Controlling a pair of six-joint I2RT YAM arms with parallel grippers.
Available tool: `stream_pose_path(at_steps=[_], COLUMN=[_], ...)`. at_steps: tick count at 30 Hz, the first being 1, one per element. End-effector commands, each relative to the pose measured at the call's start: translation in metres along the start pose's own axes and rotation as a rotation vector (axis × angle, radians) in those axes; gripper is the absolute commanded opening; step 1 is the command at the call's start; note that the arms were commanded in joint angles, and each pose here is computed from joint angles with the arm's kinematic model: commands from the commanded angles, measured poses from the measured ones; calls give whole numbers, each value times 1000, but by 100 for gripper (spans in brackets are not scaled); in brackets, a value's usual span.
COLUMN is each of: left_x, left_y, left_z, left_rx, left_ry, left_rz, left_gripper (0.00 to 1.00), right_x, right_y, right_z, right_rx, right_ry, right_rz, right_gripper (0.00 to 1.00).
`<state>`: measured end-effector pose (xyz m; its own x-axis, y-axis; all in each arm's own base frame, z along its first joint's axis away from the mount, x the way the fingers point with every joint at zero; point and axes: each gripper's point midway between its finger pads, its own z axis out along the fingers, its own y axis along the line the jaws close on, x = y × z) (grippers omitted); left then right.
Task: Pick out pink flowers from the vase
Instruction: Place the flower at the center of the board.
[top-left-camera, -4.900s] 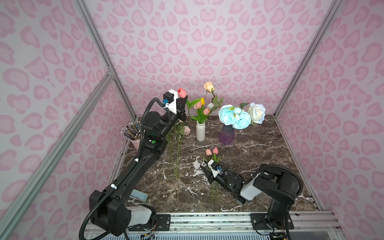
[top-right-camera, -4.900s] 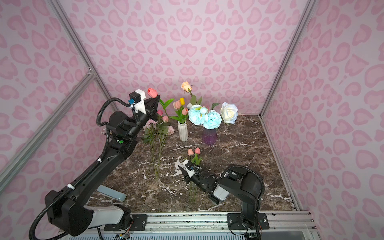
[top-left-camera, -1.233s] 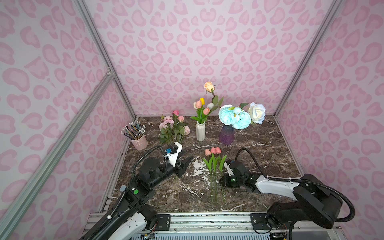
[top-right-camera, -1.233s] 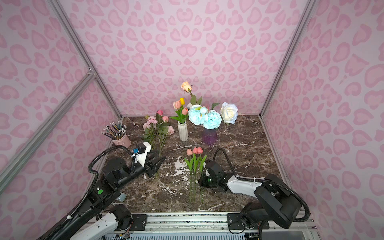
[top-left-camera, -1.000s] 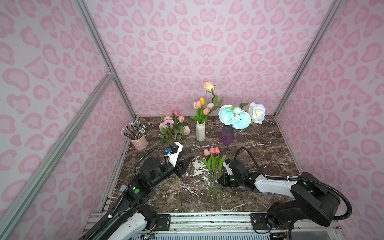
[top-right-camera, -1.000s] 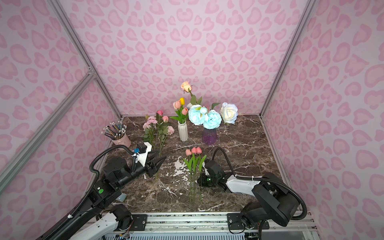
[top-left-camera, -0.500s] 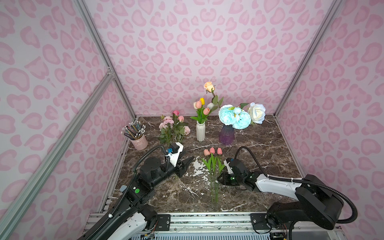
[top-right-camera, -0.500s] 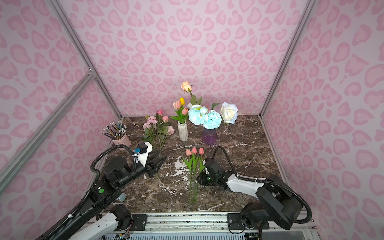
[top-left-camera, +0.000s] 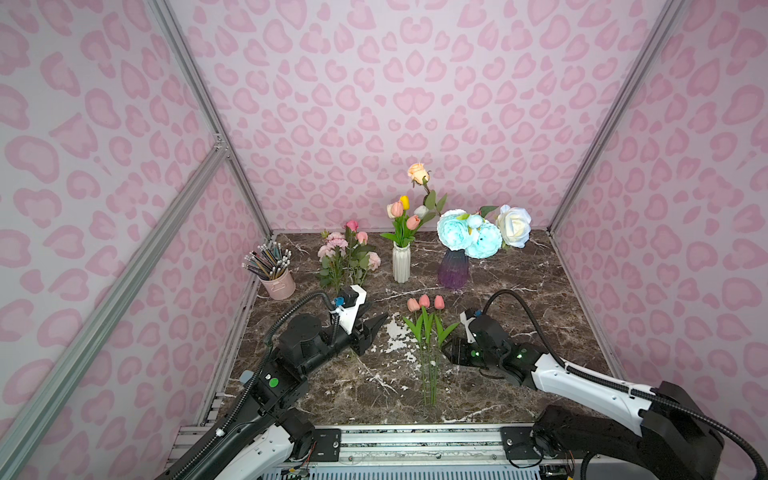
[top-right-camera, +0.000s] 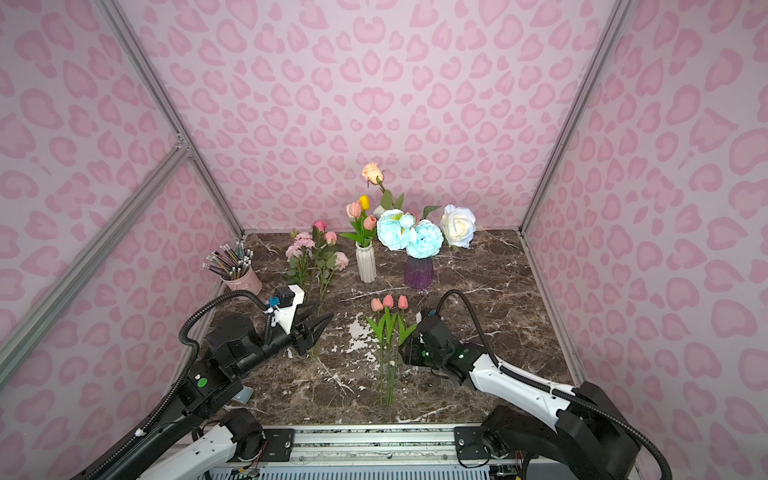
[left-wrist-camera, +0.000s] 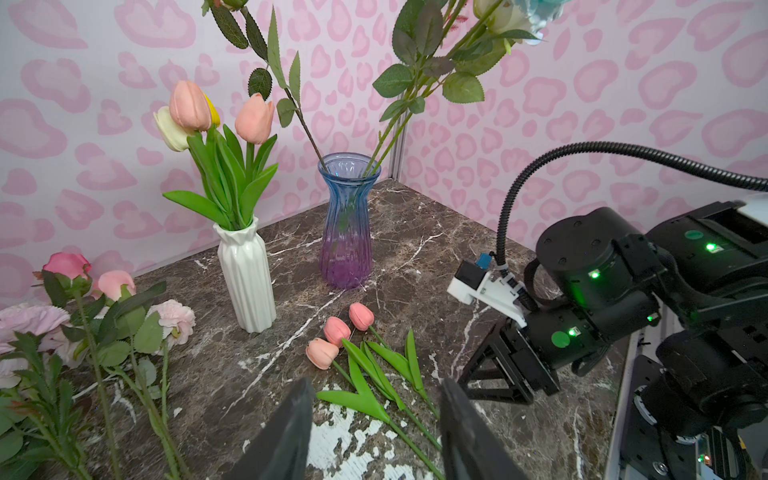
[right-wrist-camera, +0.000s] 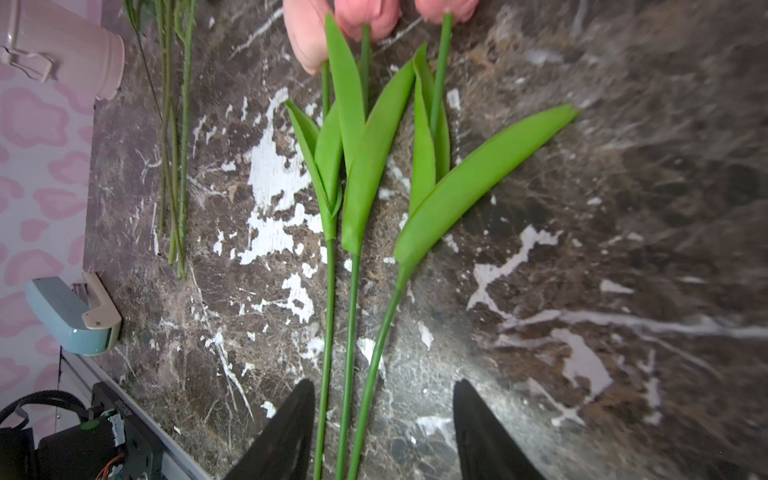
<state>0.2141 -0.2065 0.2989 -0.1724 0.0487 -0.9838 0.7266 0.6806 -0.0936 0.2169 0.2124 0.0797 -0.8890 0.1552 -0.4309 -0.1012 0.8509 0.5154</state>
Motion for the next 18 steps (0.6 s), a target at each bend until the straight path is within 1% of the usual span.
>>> stream_pose_path(at_steps=[1, 5, 11, 14, 17, 18], left_x=[-3, 0, 3, 4, 1, -2], left_y=[0, 0, 3, 6, 12, 15], left_z=[0, 4, 12, 15, 22, 24], left_rx=[3, 1, -10, -21, -49, -63], left_ry=[-14, -1, 28, 36, 43, 40], left_rz=[2, 0, -2, -8, -25, -49], left_gripper=[51, 51, 51, 51, 51, 52], right_x=[-9, -20, -37, -43, -50, -52], right_y=[-6, 0, 2, 6, 10, 10], right_z=[-12, -24, -38, -44, -49, -51], right_rx=[40, 35, 77, 66, 68, 72], right_ry=[-53, -95, -159, -181, -205, -217], right_rz=[-27, -40, -72, -87, -99, -104], right_gripper=[56, 56, 56, 56, 56, 56])
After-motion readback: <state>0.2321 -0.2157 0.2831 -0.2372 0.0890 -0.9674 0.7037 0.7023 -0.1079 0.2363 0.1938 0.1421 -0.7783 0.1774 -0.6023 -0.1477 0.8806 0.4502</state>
